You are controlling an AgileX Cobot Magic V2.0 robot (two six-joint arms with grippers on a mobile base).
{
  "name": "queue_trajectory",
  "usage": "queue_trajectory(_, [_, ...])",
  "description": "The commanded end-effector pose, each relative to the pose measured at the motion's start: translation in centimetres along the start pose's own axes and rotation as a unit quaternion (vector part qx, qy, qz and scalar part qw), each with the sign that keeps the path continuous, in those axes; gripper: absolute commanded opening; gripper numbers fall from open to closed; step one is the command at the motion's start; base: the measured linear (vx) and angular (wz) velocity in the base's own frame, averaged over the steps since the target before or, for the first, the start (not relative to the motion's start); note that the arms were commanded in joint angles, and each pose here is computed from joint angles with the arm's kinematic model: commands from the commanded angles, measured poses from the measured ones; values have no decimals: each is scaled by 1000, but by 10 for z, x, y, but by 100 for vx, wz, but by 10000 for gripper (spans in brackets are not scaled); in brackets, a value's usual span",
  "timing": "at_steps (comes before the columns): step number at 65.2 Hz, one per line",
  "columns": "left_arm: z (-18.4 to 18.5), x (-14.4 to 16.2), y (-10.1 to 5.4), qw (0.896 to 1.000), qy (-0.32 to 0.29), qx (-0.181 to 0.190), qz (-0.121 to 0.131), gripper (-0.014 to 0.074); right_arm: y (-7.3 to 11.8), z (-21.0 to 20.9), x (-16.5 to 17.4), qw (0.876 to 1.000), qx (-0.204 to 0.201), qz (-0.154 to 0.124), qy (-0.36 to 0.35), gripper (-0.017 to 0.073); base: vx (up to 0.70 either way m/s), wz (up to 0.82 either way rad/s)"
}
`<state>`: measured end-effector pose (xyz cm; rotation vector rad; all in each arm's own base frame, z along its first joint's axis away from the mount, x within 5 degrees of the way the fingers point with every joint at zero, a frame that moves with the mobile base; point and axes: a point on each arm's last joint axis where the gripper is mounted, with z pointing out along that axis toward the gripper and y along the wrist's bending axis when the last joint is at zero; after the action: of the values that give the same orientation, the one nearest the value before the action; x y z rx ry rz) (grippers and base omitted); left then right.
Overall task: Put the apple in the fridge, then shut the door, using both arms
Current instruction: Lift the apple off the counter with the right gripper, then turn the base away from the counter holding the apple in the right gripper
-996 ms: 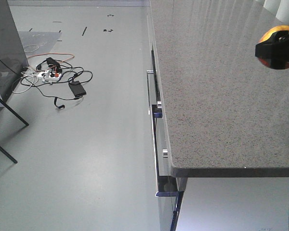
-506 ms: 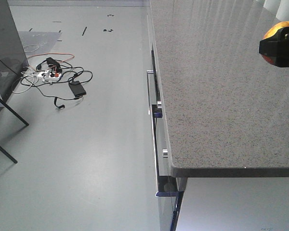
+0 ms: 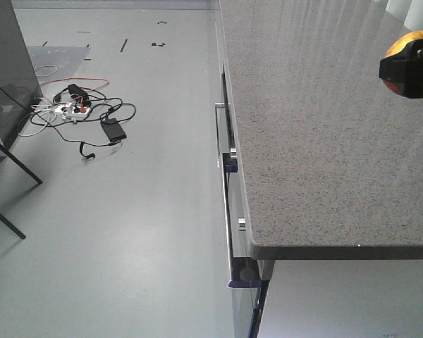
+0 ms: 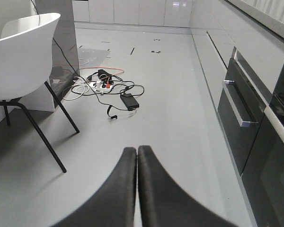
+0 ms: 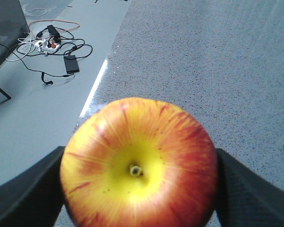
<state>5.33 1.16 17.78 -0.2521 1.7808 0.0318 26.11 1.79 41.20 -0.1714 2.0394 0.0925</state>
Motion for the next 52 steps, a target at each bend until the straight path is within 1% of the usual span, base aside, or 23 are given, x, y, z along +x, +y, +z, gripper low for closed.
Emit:
queue_trajectory(1, [0, -1, -2, 999, -29, 14, 0, -8, -2, -16, -18, 998, 14, -3, -65, 168, 0, 0])
queue_trajectory(18, [0, -1, -2, 999, -29, 14, 0, -8, -2, -16, -17, 998, 13, -3, -60, 168, 0, 3])
queue_trajectory(29, [0, -1, -2, 999, -29, 14, 0, -8, -2, -16, -17, 998, 13, -3, -60, 168, -2, 17])
queue_trajectory(39, [0, -1, -2, 999, -29, 14, 0, -8, -2, -16, -17, 998, 13, -3, -60, 168, -3, 34])
queue_trajectory(52, [0, -1, -2, 999, -29, 14, 0, -8, -2, -16, -17, 998, 13, -3, -60, 168, -4, 50])
